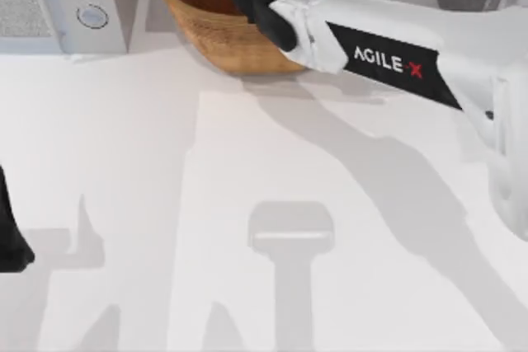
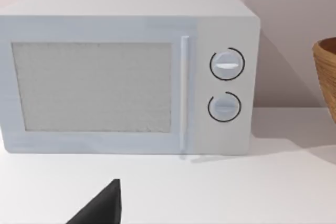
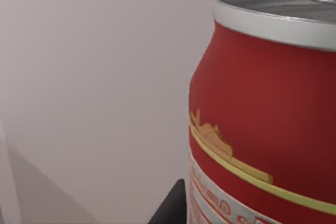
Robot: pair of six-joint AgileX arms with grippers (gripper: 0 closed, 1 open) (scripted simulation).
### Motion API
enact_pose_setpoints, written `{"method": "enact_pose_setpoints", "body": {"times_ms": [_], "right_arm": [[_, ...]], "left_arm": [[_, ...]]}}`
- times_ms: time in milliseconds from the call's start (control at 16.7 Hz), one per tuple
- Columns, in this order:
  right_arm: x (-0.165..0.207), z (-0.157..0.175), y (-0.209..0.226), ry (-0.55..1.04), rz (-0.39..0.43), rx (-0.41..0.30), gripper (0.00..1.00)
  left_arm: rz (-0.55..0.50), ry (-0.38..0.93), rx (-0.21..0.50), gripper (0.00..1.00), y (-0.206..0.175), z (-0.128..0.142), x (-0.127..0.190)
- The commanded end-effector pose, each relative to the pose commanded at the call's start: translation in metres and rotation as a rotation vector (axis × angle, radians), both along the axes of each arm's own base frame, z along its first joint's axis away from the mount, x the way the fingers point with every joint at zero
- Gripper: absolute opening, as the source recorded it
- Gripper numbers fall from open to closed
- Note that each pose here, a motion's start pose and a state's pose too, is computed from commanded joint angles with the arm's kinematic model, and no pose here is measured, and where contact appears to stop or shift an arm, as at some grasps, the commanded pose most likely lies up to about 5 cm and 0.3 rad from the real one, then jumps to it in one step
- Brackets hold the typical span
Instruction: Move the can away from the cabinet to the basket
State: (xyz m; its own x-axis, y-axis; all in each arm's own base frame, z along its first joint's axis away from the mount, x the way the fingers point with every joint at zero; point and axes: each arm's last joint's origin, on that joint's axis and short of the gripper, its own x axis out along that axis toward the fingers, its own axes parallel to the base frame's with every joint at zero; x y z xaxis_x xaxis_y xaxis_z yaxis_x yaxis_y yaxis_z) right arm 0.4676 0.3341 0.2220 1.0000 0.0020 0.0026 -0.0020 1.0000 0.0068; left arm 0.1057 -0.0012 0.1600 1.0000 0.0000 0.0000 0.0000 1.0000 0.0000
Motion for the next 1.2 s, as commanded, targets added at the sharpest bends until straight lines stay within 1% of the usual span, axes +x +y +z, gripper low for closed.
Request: {"method": "enact_pose_setpoints", "body": {"times_ms": [240, 1020, 1080, 1200], "right_arm": [[0.0016, -0.0011, -0.0001, 0.001, 0.000, -0.001, 0.00], [0.0016, -0.0011, -0.0001, 0.001, 0.000, -0.001, 0.98], [0.0016, -0.0011, -0.0001, 0.001, 0.000, -0.001, 1.00], [0.0016, -0.0011, -0.0001, 0.001, 0.000, -0.001, 1.00]], "left_arm": [[0.000, 0.000, 0.000, 1.00, 0.0000, 0.0000, 0.0000], [0.000, 0.000, 0.000, 1.00, 0.0000, 0.0000, 0.0000], [0.000, 0.000, 0.000, 1.00, 0.0000, 0.0000, 0.0000], [0.000, 0.000, 0.000, 1.00, 0.0000, 0.0000, 0.0000]]}}
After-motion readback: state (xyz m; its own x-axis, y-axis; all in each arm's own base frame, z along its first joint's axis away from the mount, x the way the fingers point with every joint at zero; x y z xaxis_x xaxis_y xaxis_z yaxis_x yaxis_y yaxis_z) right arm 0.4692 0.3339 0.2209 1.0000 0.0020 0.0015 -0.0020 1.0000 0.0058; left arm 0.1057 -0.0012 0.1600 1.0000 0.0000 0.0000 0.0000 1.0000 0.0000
